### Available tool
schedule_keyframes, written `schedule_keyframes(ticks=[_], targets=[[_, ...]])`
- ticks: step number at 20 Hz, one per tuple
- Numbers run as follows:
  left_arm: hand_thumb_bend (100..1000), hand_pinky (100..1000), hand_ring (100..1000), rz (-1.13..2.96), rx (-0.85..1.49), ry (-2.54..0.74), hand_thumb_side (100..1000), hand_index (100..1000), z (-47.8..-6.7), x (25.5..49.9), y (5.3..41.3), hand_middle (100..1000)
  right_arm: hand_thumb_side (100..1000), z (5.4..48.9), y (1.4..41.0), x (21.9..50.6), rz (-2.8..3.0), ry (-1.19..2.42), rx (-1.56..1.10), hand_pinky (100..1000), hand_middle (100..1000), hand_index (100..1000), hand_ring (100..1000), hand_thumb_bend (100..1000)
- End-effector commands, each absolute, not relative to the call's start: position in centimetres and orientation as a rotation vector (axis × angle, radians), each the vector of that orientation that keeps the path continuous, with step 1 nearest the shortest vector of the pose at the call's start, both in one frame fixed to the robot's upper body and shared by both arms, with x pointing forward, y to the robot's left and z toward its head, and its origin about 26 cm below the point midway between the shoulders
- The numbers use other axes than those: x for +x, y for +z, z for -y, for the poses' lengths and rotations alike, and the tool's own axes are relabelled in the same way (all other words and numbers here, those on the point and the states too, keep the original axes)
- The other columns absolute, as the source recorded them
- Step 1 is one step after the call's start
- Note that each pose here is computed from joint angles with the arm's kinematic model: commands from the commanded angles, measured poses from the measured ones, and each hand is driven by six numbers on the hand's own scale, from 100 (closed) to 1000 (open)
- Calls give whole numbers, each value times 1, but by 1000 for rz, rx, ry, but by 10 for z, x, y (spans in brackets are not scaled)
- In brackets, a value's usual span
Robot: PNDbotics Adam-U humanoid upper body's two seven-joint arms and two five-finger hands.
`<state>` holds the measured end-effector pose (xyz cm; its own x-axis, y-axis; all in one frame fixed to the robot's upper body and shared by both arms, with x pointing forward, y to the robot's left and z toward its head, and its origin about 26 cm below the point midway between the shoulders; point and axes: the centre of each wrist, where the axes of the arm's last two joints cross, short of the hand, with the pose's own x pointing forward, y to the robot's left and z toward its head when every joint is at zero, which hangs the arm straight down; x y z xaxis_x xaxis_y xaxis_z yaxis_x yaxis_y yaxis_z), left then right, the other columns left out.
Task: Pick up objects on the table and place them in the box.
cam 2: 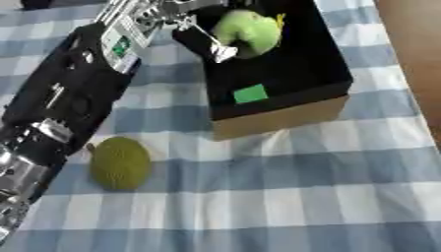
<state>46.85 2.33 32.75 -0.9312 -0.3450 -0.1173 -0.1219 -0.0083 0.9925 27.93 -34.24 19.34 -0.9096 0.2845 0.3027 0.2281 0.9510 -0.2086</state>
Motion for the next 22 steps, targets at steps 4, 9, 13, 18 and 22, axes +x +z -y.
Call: schedule_keyframes(ticks=[4, 9, 13, 18, 22], targets=[[296, 873, 891, 2157, 639, -2021, 654, 958, -27, 465, 343, 843, 470, 346, 202, 278, 2784, 276, -387, 964, 397, 947, 1000, 100], [271, 868, 889, 2197, 657, -1991, 622, 949, -30, 466, 343, 836, 470, 346, 201, 277, 2778, 282, -390, 964, 393, 947, 1000, 100], [131, 854, 874, 2257, 631, -1964, 527, 937, -37, 462, 351, 819, 470, 346, 200, 277, 2773, 285, -396, 964, 392, 947, 1000, 100], [100, 832, 844, 2372, 611, -1901, 387, 915, -66, 450, 377, 790, 470, 348, 199, 276, 2766, 289, -414, 964, 394, 947, 1000, 100], [153, 834, 845, 2430, 652, -1924, 350, 908, -101, 433, 393, 791, 470, 351, 198, 274, 2760, 295, -438, 964, 393, 947, 1000, 100]])
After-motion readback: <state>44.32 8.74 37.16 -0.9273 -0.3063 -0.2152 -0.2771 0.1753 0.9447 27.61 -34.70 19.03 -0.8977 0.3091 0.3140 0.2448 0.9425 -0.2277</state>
